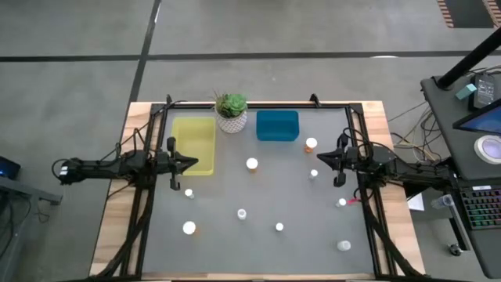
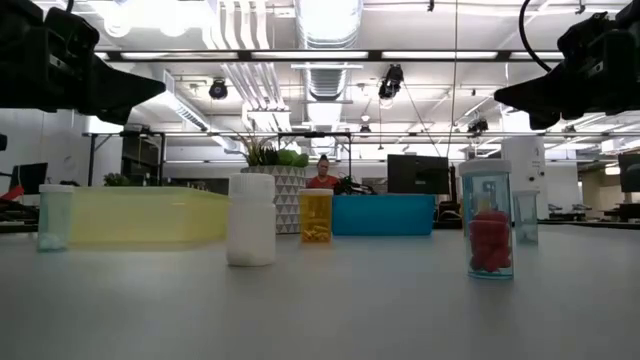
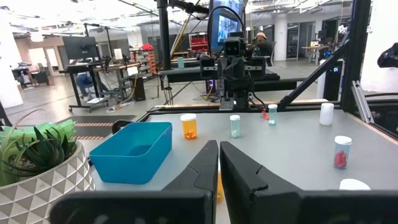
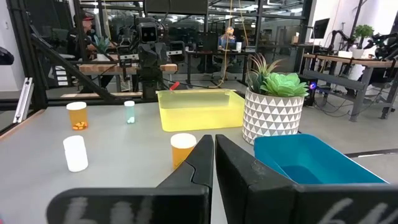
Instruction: Pick and place medicine bottles into bin by pill shape (circle, oval)
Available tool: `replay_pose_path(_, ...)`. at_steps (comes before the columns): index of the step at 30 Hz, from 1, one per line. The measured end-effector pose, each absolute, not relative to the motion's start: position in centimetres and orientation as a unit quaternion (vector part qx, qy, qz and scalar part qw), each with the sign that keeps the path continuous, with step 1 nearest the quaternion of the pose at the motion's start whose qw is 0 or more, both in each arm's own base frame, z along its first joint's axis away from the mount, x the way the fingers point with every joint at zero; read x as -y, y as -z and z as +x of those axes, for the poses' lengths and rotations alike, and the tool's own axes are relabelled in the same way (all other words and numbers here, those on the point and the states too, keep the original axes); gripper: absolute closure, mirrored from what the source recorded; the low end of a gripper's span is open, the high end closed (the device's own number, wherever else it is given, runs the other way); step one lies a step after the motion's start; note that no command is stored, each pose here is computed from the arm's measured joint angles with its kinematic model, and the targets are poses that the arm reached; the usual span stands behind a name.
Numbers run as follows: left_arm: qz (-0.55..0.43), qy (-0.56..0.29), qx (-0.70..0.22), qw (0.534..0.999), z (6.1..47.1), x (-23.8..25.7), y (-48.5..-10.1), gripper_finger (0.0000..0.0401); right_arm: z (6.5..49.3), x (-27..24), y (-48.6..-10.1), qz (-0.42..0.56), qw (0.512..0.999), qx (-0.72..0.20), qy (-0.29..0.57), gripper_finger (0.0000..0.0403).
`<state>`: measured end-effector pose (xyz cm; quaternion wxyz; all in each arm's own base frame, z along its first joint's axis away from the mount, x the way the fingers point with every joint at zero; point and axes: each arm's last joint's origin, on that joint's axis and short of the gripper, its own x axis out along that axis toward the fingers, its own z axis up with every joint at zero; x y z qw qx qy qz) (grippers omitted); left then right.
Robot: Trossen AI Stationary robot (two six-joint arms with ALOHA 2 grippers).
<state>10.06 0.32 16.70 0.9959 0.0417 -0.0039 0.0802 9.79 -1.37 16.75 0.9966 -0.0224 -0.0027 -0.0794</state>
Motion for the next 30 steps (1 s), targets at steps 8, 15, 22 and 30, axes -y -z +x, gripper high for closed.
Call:
replay_pose_path(8, 0.042, -0.080, 0.004, 0.996, 10.06, -0.32, -16.70, 0.0401, 9.79, 1.37, -16.75, -0.022, 0.997, 0.003, 0.080, 0.0394)
replay_pose_path(15, 0.042, -0.080, 0.004, 0.996, 10.06, -0.32, -16.70, 0.0401, 9.79, 1.37, -16.75, -0.022, 0.997, 0.003, 0.080, 0.0394)
replay_pose_path(22, 0.042, -0.080, 0.004, 0.996, 10.06, -0.32, -16.70, 0.0401, 9.79, 1.37, -16.75, -0.022, 0.997, 0.003, 0.080, 0.0394)
replay_pose_path(30, 0.042, -0.080, 0.004, 0.996, 10.06, -0.32, -16.70, 0.0401, 9.77, 1.38, -16.93, 0.043, 0.996, 0.013, 0.080, 0.0394)
